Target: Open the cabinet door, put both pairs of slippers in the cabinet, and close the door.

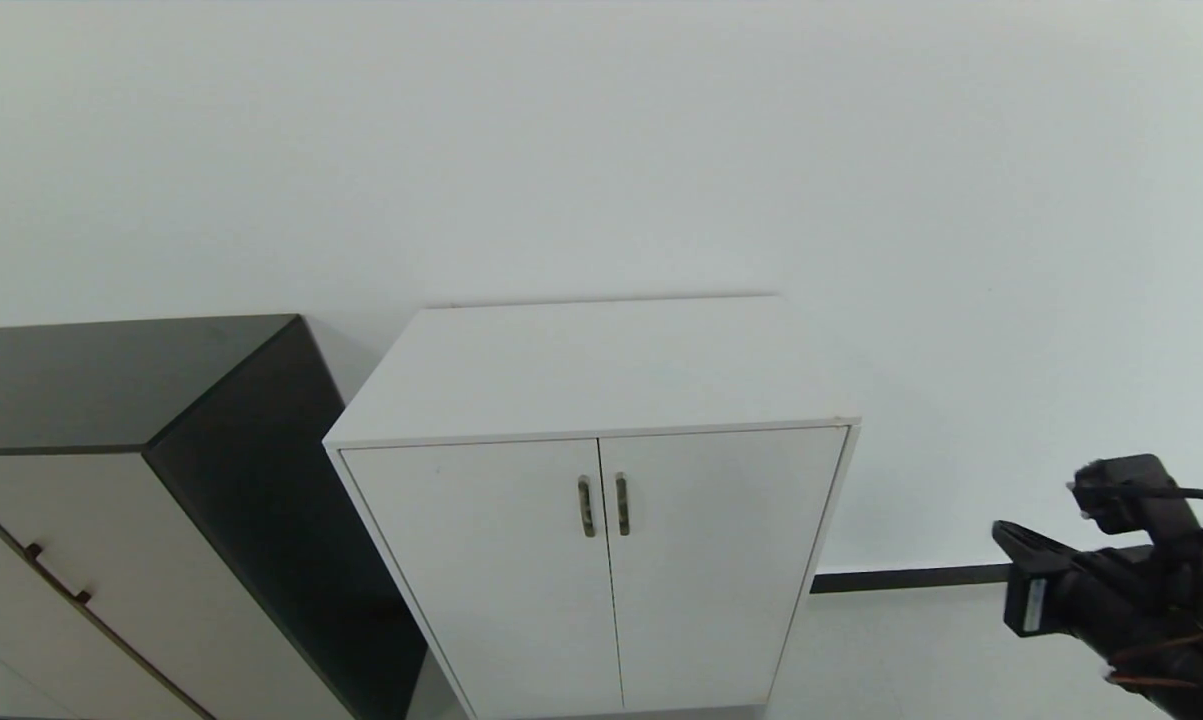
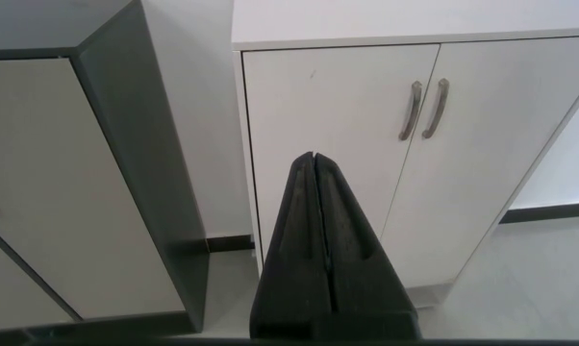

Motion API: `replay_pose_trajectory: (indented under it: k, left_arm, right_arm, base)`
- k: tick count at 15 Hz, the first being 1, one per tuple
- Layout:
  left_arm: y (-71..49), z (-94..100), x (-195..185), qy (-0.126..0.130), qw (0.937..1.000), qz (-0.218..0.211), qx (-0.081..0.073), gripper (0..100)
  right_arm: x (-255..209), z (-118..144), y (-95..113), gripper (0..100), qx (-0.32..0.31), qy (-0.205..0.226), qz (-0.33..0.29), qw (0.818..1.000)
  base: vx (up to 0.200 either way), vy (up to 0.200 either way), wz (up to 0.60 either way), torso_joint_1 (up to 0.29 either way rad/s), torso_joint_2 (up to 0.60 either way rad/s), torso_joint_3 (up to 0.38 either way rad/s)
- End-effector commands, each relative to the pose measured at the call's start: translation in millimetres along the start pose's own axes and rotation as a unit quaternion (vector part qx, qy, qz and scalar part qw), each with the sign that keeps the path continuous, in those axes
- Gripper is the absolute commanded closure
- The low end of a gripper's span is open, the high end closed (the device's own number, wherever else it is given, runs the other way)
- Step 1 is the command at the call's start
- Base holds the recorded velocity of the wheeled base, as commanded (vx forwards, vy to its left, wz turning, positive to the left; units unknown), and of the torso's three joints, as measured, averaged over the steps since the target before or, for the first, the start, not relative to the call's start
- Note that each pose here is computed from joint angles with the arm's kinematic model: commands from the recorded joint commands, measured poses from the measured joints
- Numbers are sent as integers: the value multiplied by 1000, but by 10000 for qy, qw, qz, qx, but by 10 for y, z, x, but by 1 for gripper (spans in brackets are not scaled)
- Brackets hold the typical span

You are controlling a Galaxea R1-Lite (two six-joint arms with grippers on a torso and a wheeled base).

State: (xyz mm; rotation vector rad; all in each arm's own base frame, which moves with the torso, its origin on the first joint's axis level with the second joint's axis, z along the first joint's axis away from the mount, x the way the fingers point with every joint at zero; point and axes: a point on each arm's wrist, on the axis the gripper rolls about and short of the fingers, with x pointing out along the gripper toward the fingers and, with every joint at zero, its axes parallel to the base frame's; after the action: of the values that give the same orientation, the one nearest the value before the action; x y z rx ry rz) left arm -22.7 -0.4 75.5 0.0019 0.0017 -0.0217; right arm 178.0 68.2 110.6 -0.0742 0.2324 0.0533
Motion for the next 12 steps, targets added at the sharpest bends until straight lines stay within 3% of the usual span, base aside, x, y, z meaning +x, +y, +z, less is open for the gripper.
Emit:
replay_pose_trajectory:
  k: [1, 4, 7, 10, 12]
  left_arm:
    - [0, 0, 0, -1, 10000, 1, -2, 100]
    - [0, 0, 0, -1, 10000, 1, -2, 100]
    - [0, 0, 0, -1, 10000, 1, -2, 100]
    - [0, 0, 0, -1, 10000, 1, -2, 100]
    - [0, 0, 0, -1, 10000, 1, -2, 100]
  right_arm:
    - [-371, -42, -225, 100, 170, -176, -260, 9994]
    - [-714, -92, -315, 100, 88, 29, -57, 9999]
    - [-1154, -358, -426, 100, 48, 631, 525, 9966]
    - [-1469, -582, -483, 100, 130, 684, 1405, 9876]
    - [-1529, -670, -503, 100, 104, 842, 1399, 9865]
  base:
    - [0, 0, 0, 0, 0, 0]
    - [0, 0, 0, 0, 0, 0]
    - [0, 0, 0, 0, 0, 0]
    - [0, 0, 0, 0, 0, 0]
    - [0, 0, 0, 0, 0, 0]
